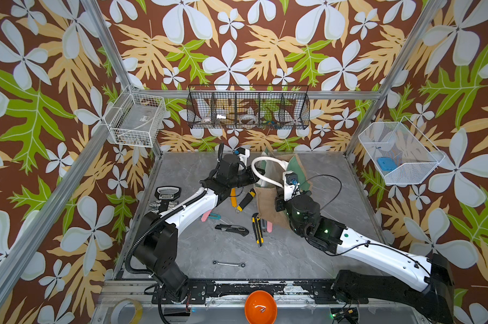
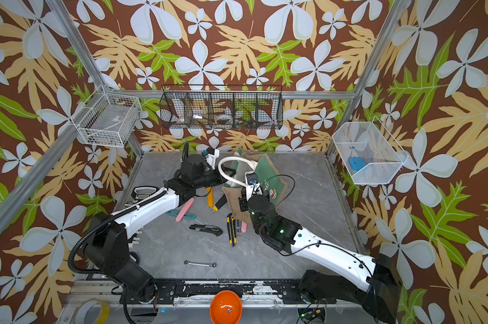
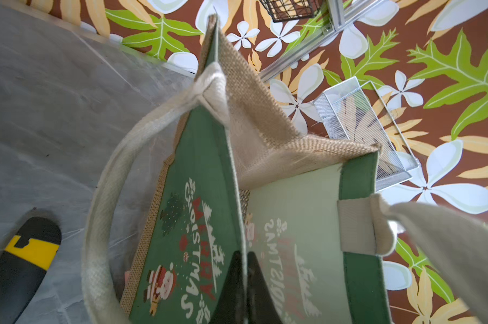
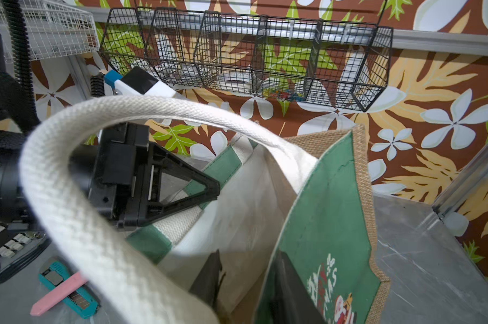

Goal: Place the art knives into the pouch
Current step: Open the pouch at the center of the board.

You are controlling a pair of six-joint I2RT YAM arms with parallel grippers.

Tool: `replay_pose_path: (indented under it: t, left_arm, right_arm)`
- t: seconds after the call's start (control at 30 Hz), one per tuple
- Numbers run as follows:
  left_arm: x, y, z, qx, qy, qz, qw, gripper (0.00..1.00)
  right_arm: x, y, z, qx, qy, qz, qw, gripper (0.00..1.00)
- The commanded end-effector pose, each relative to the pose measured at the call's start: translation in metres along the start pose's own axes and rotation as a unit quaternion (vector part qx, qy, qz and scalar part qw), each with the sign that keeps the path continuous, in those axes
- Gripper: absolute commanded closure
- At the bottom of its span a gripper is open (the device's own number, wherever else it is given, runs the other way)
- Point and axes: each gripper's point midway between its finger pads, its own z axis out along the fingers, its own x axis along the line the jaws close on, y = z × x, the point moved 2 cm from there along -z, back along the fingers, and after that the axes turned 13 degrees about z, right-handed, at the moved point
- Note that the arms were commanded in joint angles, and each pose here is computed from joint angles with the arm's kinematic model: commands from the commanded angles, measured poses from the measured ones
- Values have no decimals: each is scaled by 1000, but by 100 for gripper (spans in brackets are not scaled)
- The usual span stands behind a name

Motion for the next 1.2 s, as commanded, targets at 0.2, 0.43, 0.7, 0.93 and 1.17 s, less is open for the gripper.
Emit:
replay_pose_path:
  t: [0.2,0.43,0.7,0.93,1.17]
  left_arm:
    - [2,6,-3,-16,32,34,999,100]
    - [5,4,-4,-14,57,46,997,100]
    - [1,6,-2,-13,60,52,997,100]
    - [-6,3,1,-9,57,69,996,100]
    - [-8,-2,2,-9,63,70,996,100]
  right_arm:
    - [-36,16,-28,-28,-41,105,993,49]
    - [-46,35,-43,-43,-45,151,987,46]
    - [-61,47,-56,-44,-71,196,977,42]
    - [-32,57,-31,56,-83,17,995,28]
    - [-59,30,17,168,-121,44,977,28]
